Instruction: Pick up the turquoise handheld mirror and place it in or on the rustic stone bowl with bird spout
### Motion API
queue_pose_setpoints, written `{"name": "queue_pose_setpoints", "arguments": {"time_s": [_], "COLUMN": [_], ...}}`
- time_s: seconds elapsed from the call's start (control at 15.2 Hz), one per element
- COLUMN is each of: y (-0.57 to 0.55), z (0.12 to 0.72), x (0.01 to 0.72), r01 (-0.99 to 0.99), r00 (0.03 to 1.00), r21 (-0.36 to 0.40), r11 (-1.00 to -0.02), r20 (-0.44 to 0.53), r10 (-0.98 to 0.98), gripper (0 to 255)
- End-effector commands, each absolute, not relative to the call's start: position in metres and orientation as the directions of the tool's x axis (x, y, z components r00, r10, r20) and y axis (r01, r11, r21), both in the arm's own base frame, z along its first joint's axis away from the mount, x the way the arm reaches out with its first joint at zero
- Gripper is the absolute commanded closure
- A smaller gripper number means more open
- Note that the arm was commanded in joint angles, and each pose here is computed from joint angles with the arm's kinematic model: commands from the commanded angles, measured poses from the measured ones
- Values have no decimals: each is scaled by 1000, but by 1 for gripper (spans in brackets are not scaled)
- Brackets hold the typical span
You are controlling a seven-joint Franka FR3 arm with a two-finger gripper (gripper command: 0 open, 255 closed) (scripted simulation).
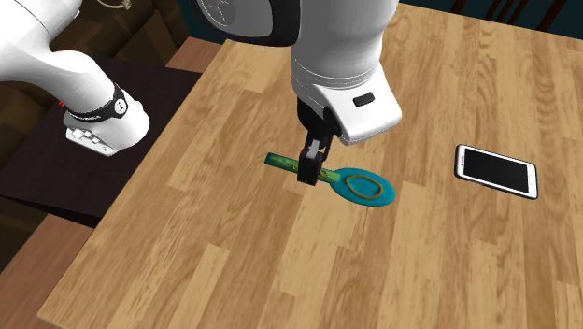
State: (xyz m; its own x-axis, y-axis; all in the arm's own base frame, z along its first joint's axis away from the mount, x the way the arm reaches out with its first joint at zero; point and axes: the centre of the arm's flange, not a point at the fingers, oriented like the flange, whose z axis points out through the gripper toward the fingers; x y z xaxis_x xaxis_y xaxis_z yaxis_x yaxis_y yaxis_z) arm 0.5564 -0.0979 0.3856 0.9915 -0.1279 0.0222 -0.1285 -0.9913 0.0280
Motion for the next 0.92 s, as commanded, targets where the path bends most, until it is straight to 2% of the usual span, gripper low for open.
{"name": "queue_pose_setpoints", "arguments": {"time_s": [0.0, 0.46, 0.86], "y": [-104, -105, -105], "z": [372, 332, 332], "x": [571, 572, 572], "r01": [-141, -141, -141], "r00": [990, 990, 990], "r21": [25, 25, 25], "r11": [-990, -990, -990], "r20": [24, 24, 24], "r10": [-140, -140, -140], "gripper": [0, 0, 0]}}
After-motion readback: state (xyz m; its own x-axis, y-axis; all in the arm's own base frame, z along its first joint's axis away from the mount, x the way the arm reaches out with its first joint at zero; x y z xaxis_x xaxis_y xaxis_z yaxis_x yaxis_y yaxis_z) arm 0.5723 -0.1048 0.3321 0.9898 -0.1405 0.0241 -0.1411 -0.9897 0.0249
